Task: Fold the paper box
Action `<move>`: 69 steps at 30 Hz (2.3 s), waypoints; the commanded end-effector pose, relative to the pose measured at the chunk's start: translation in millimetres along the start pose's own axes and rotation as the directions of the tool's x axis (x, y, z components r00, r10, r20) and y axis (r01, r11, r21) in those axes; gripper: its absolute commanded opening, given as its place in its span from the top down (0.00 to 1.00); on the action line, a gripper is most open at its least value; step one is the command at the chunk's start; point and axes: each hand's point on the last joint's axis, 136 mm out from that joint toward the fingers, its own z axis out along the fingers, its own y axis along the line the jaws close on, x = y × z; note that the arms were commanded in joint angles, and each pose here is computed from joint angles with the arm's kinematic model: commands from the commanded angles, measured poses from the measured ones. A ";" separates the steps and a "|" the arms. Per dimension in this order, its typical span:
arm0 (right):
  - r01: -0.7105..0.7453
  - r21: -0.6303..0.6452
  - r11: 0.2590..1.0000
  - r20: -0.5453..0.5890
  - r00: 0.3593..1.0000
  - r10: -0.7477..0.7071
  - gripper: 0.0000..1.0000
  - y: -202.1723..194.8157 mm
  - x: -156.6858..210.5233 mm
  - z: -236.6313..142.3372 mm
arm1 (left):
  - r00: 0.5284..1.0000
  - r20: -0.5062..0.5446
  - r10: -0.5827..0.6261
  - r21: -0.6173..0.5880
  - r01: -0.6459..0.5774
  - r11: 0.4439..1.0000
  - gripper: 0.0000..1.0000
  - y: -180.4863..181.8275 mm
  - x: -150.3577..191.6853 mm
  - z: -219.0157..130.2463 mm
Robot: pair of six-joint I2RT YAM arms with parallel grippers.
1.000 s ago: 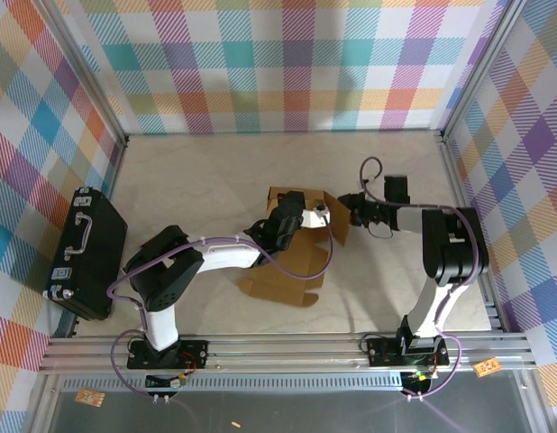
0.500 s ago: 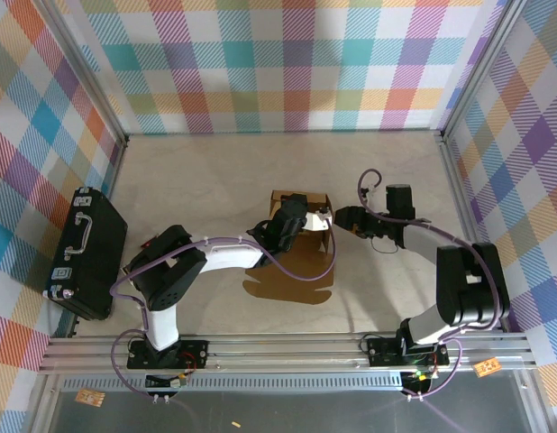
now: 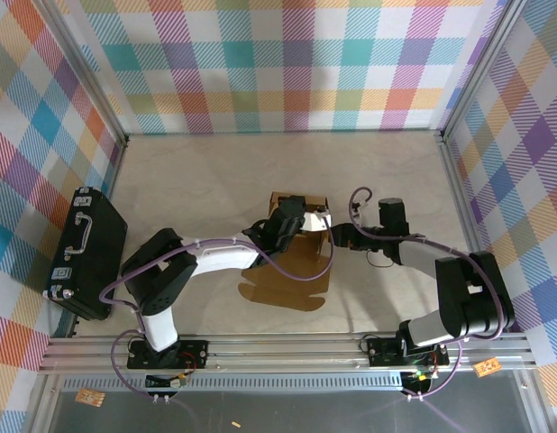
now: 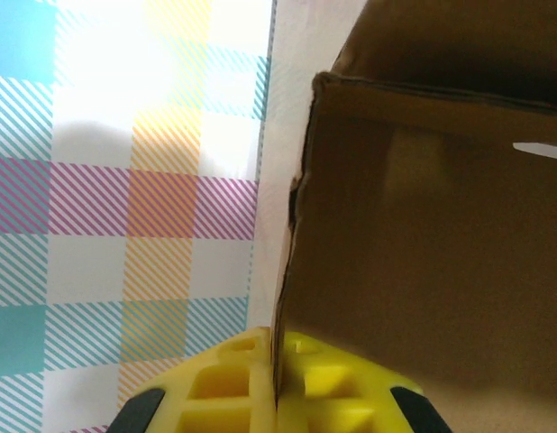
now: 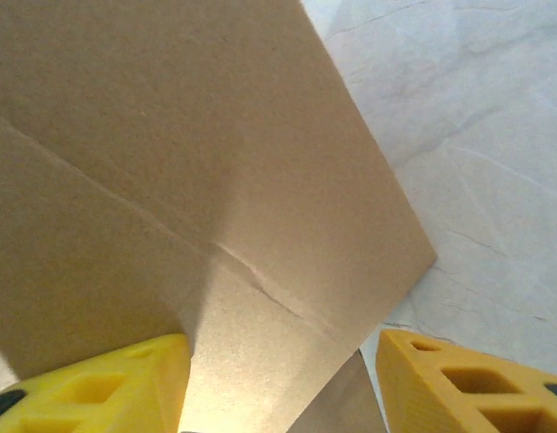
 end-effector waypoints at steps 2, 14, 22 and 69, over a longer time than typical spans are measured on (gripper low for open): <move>0.162 -0.091 0.983 0.007 0.987 -0.162 0.38 27.9 3.9 8.7 | 0.995 0.050 -0.085 0.072 0.082 0.994 1.00 -14.1 -8.1 -11.2; 0.368 -0.098 0.925 0.140 0.925 -0.354 0.34 41.6 3.0 11.5 | 0.973 0.041 -0.225 0.137 0.218 0.966 1.00 -12.4 -12.6 -14.8; 0.420 0.114 0.900 0.236 0.869 -0.436 0.36 32.6 -20.2 10.0 | 0.974 0.052 -0.220 0.130 0.212 0.969 1.00 -10.2 -13.3 -16.3; 0.621 0.480 0.620 0.249 0.581 -0.775 1.00 -1.6 -38.3 82.8 | 0.115 -0.271 -0.956 0.186 0.980 0.065 0.20 135.3 48.9 -96.7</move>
